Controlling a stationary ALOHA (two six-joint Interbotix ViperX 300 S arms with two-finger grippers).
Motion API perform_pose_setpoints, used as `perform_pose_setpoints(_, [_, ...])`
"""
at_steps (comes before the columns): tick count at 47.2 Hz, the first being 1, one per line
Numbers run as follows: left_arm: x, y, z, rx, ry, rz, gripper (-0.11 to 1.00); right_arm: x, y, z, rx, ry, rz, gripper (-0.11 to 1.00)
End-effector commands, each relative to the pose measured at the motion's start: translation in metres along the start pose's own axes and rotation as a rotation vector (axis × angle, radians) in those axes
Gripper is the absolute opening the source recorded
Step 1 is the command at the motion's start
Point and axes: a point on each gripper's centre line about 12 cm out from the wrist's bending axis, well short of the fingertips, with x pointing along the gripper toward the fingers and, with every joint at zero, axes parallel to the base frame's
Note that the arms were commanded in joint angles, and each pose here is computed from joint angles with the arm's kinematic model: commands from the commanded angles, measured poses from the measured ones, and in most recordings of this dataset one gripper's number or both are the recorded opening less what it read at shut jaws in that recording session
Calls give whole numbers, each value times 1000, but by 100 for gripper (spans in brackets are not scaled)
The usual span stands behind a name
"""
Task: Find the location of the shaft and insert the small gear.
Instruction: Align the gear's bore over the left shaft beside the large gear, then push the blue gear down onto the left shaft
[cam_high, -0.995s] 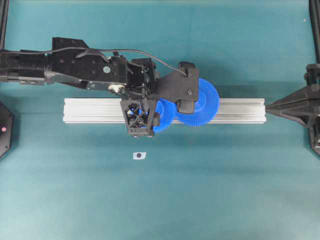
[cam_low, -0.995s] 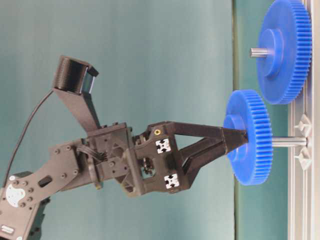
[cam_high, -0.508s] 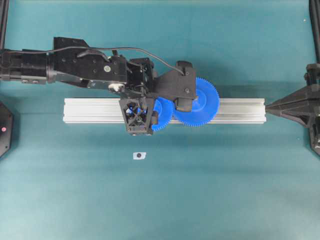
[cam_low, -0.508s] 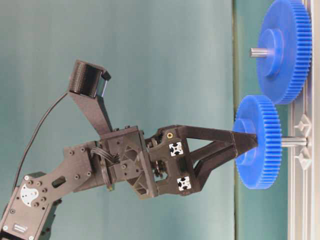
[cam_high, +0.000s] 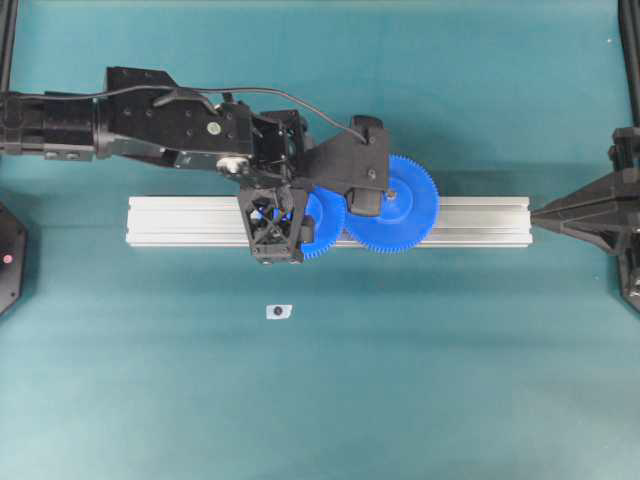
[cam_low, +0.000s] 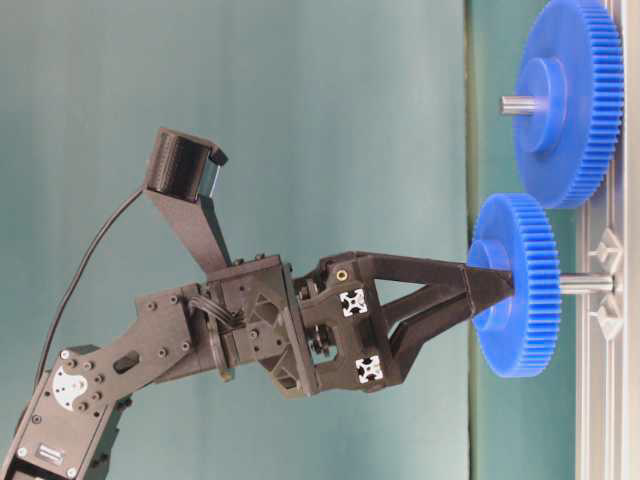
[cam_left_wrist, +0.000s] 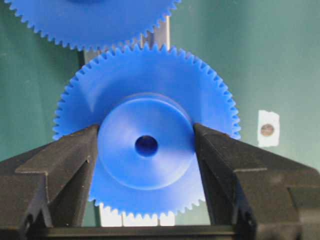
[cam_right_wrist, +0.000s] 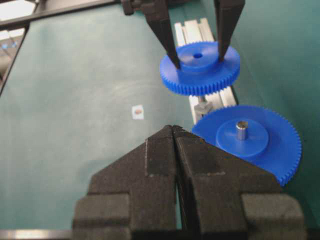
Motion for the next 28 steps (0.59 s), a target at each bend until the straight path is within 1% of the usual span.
perform_pose_setpoints(1, [-10,18,1,-26,-22,23,63,1,1,5,11,-14,3,0])
perform_pose_setpoints(6, [-11,16,3,-23,-29,22,63,1,1,5,11,-14,1,0])
perform_pose_setpoints(12, [-11,15,4,-32,-30,21,63,1,1,5,11,-14,3,0])
perform_pose_setpoints(28, [-11,6,6,-11,-33,14,63,1,1,5,11,-14,3,0])
